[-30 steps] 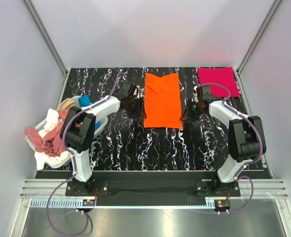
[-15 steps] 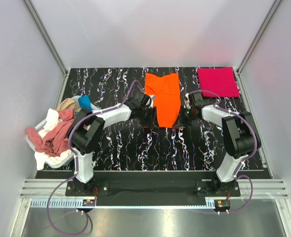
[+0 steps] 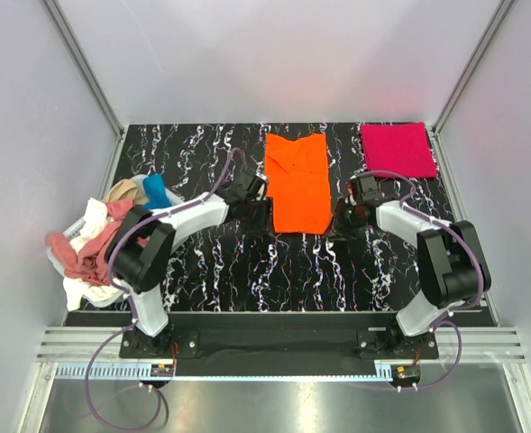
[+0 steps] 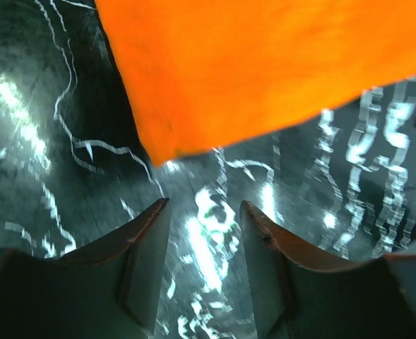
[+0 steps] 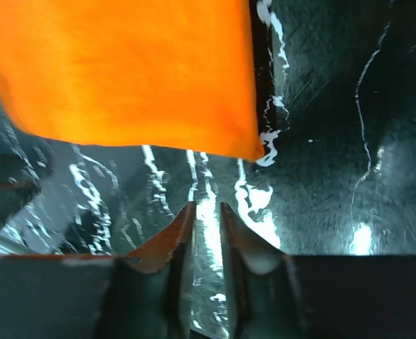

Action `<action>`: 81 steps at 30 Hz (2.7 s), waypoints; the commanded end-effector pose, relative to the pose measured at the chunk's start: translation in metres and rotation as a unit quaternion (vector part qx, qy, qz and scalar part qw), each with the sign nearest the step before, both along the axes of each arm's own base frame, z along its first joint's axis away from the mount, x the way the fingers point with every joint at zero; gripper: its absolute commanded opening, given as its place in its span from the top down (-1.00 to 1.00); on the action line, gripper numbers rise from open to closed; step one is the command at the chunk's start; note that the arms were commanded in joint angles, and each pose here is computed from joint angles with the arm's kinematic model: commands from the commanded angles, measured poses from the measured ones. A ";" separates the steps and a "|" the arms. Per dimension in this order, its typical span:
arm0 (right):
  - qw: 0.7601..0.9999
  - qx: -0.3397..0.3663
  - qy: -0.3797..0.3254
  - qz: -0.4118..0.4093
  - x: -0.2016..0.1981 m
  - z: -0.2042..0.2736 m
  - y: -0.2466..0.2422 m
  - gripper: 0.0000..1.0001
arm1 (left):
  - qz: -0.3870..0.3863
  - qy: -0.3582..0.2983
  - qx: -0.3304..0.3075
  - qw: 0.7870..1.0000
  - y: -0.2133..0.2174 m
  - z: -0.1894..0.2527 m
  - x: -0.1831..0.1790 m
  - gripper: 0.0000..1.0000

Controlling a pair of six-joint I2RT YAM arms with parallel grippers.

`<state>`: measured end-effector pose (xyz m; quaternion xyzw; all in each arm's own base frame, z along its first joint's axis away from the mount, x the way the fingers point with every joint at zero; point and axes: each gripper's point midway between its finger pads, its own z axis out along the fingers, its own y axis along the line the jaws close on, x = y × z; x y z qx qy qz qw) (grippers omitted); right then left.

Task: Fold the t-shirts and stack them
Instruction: Fold the tshirt

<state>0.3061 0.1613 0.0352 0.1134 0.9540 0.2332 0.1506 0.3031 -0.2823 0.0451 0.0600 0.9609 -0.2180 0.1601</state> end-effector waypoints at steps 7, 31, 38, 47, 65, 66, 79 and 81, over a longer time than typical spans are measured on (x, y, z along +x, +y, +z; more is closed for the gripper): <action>0.995 -0.021 -0.004 -0.093 0.029 0.003 -0.012 0.16 | 0.065 0.023 -0.073 0.995 0.011 0.005 0.017 -0.11; 0.993 -0.049 0.006 -0.109 0.031 -0.042 -0.027 1.00 | 0.097 0.055 -0.030 0.993 0.017 -0.042 0.026 1.00; 0.994 -0.062 -0.002 -0.093 0.016 -0.029 -0.034 1.00 | 0.108 0.023 0.020 0.994 0.042 -0.032 0.020 1.00; 0.996 -0.049 0.005 -0.076 -0.026 -0.011 -0.037 0.86 | 0.088 0.014 0.044 0.995 0.050 -0.019 -0.017 1.00; 0.996 -0.003 -0.035 -0.076 -0.068 0.037 -0.034 1.00 | 0.050 -0.018 -0.047 0.997 0.016 0.049 -0.065 1.00; 0.996 -0.003 -0.038 -0.076 -0.069 0.041 -0.035 1.00 | 0.052 -0.020 -0.044 0.997 0.017 0.054 -0.065 1.00; 0.986 -0.042 -0.157 -0.042 0.006 0.137 -0.037 0.98 | 0.077 -0.104 -0.035 0.991 0.023 0.133 0.015 1.00; 0.987 -0.046 -0.147 -0.032 0.022 0.133 -0.035 0.97 | 0.081 -0.115 -0.041 0.989 0.020 0.143 0.036 1.00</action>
